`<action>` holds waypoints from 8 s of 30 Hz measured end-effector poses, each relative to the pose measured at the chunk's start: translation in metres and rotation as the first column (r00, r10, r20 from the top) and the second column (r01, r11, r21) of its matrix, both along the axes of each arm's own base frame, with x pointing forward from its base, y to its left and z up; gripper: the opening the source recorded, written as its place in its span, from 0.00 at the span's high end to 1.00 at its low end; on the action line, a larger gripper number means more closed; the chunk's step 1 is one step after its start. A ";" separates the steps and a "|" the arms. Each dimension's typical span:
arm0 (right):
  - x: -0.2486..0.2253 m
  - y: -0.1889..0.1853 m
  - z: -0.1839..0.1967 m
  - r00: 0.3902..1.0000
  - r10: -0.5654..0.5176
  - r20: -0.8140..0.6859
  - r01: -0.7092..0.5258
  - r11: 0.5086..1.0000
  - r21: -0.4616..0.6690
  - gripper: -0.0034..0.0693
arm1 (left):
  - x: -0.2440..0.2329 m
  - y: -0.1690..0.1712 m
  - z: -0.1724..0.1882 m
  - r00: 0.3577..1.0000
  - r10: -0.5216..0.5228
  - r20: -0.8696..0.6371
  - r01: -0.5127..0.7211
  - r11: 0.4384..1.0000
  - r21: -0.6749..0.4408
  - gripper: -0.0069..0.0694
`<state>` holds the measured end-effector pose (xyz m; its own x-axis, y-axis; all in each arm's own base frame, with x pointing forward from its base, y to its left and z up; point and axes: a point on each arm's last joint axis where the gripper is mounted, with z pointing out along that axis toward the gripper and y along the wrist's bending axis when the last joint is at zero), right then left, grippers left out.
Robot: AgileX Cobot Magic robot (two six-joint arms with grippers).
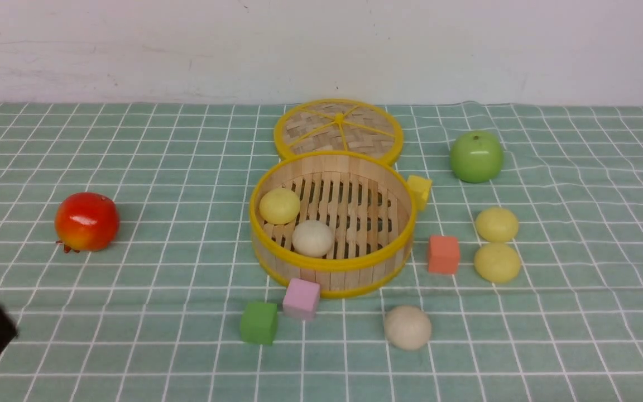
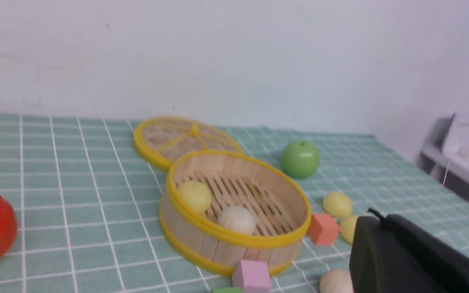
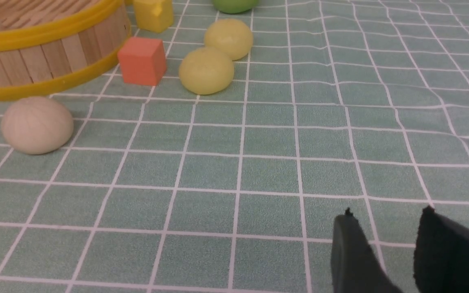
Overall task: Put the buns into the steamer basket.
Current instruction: Use the right arm to grab a steamed stuffed bun, then use the right arm to put the steamed stuffed bun into the steamer, then use the right arm to grab a steamed stuffed bun, then use the right arm to put the steamed stuffed bun into the steamer
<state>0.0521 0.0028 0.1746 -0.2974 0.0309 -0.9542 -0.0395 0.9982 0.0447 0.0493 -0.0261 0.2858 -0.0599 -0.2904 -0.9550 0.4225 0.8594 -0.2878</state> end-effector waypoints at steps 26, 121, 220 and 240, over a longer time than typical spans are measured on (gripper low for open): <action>0.003 0.004 0.012 0.990 -0.066 0.124 0.015 0.929 0.369 0.62 | -0.009 0.003 -0.039 1.000 -0.010 -0.005 0.010 1.000 -0.004 0.93; 0.327 0.226 0.080 0.716 0.469 -0.517 -0.505 0.859 0.079 0.92 | -0.009 0.003 -0.039 1.000 -0.010 -0.005 0.010 1.000 -0.004 0.89; 0.368 0.195 0.079 0.731 0.446 -0.516 -0.455 0.883 0.119 0.94 | -0.009 0.003 -0.039 1.000 -0.010 -0.005 0.010 1.000 -0.004 0.78; 0.403 0.195 0.030 0.777 0.348 -0.525 -0.428 0.903 -0.035 0.72 | -0.009 0.003 -0.039 1.000 -0.010 -0.005 0.010 1.000 -0.003 0.76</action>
<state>0.4550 0.1980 0.2045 -0.6854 -0.3160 -0.6561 -0.4373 0.8990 0.0238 0.0399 -0.0236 0.2471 -0.0672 -0.2929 -0.9538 0.4299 0.8541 -0.2926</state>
